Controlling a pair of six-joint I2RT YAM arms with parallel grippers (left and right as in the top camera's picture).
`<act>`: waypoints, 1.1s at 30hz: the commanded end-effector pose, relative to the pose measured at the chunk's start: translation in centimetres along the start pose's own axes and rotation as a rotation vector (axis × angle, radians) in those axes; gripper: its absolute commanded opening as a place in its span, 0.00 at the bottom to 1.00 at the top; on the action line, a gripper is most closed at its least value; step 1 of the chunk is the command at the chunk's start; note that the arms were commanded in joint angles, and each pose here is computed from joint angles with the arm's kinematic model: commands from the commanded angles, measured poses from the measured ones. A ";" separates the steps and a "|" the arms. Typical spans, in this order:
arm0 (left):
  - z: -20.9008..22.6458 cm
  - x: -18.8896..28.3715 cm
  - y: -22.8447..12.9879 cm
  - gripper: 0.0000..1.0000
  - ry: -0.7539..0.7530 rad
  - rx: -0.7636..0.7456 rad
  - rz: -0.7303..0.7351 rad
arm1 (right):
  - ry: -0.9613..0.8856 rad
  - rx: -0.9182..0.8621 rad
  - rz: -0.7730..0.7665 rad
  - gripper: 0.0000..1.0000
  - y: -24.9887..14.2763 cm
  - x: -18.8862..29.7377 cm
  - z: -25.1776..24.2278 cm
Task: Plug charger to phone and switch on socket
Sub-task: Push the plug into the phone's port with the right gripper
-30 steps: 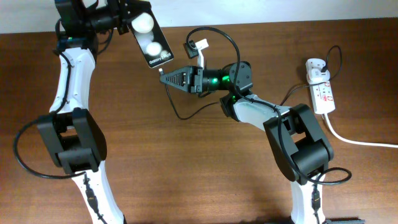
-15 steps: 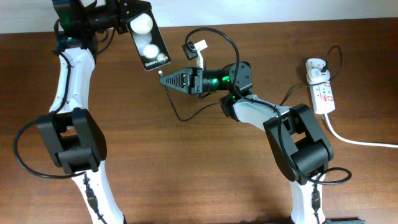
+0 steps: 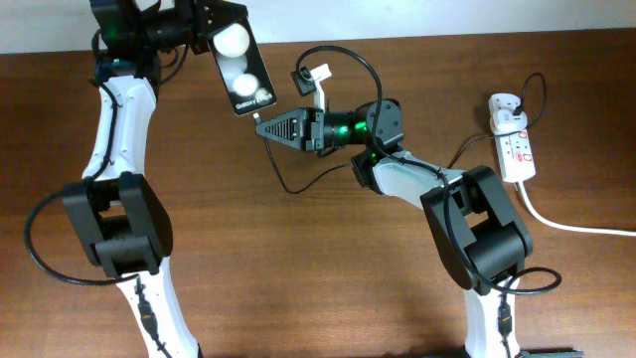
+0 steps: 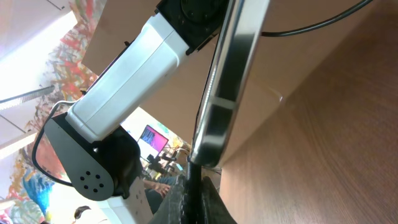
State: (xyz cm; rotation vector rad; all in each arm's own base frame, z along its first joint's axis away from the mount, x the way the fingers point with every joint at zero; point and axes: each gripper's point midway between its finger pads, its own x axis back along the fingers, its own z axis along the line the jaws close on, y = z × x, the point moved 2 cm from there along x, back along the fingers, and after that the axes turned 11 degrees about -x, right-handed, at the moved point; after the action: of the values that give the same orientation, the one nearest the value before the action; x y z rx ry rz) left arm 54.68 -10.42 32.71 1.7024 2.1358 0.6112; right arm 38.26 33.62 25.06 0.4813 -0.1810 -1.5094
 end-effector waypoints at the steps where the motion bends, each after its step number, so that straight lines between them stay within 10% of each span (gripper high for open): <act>1: -2.5 0.3 0.1 0.00 -0.022 -0.063 0.024 | 0.002 0.026 0.007 0.04 0.1 0.0 -0.1; 33: -1.4 -0.1 -0.4 0.00 -0.001 0.021 0.021 | -0.008 0.019 -0.010 0.04 0.6 0.7 -0.3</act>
State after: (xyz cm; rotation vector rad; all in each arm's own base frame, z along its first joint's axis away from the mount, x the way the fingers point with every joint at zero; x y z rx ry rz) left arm 54.52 -10.40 31.51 1.7553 2.1806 0.5570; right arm 38.43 33.16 24.79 0.4703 -0.1860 -1.5018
